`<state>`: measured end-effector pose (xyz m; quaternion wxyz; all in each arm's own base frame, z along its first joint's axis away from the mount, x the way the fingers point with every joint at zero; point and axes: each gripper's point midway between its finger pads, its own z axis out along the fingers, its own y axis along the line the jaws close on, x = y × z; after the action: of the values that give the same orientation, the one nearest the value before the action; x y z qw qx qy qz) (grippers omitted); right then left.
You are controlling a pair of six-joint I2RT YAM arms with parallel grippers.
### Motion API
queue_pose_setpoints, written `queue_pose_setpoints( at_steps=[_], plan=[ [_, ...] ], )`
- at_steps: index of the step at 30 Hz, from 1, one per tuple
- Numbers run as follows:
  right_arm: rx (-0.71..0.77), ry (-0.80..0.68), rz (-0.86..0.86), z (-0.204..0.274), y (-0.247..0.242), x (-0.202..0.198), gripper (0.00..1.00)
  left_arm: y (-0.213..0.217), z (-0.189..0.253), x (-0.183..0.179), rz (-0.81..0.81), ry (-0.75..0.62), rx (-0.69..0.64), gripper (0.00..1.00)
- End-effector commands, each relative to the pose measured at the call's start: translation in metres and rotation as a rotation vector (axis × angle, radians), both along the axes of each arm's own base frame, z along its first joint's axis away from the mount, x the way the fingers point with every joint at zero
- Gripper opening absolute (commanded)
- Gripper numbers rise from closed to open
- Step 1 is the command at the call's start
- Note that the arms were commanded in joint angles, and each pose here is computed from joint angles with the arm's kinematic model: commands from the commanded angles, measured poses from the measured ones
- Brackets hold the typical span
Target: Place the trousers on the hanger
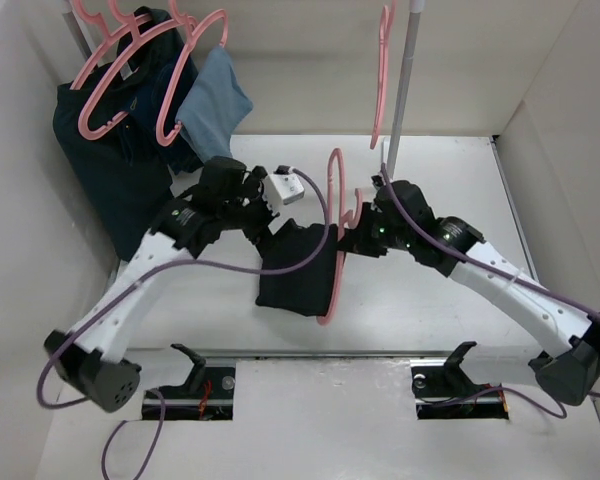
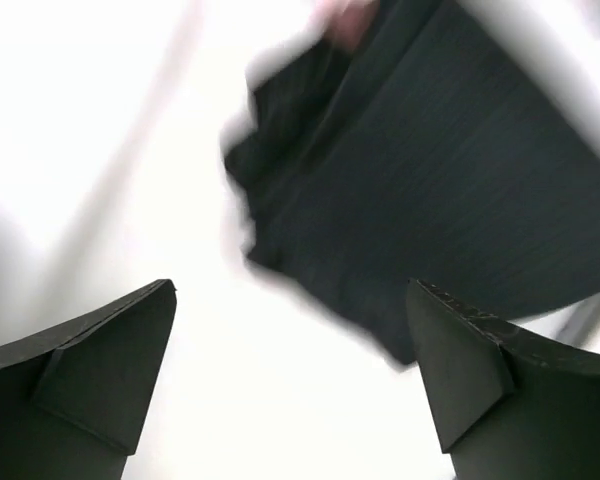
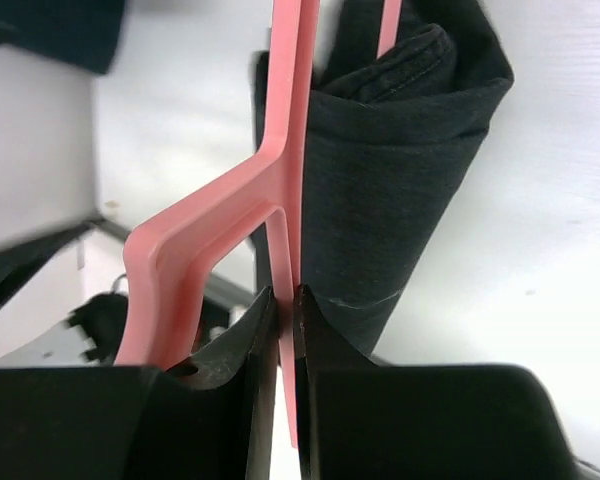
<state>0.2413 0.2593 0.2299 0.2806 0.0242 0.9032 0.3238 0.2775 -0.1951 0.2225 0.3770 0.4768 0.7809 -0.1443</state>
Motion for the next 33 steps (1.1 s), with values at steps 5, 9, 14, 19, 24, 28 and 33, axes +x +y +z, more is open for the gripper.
queue_pose_setpoints(
  at_steps=[5, 9, 14, 19, 24, 28, 33],
  plan=[
    [0.268, -0.153, -0.026, 0.110, 0.051, -0.024, 0.00, -0.057, 0.075, -0.118, -0.374, 0.181, -0.247, 1.00],
    [0.354, -0.164, -0.026, 0.130, 0.069, -0.025, 0.00, -0.081, 0.072, -0.148, -0.453, 0.346, -0.307, 1.00],
    [0.384, -0.181, -0.027, 0.141, 0.080, -0.023, 0.00, -0.081, 0.061, -0.128, -0.342, 0.322, -0.277, 1.00],
    [0.429, -0.196, -0.043, 0.152, 0.082, -0.020, 0.00, -0.092, 0.047, -0.120, -0.297, 0.369, -0.271, 1.00],
    [0.440, -0.203, -0.042, 0.149, 0.085, -0.017, 0.00, -0.086, 0.016, -0.103, -0.210, 0.372, -0.171, 0.81],
    [0.471, -0.208, -0.011, 0.153, 0.093, -0.019, 0.00, -0.087, 0.011, -0.119, -0.259, 0.449, -0.175, 0.41],
    [0.435, -0.194, 0.039, 0.134, 0.106, -0.018, 0.00, -0.080, 0.029, -0.108, -0.236, 0.439, -0.227, 0.00]
  ],
)
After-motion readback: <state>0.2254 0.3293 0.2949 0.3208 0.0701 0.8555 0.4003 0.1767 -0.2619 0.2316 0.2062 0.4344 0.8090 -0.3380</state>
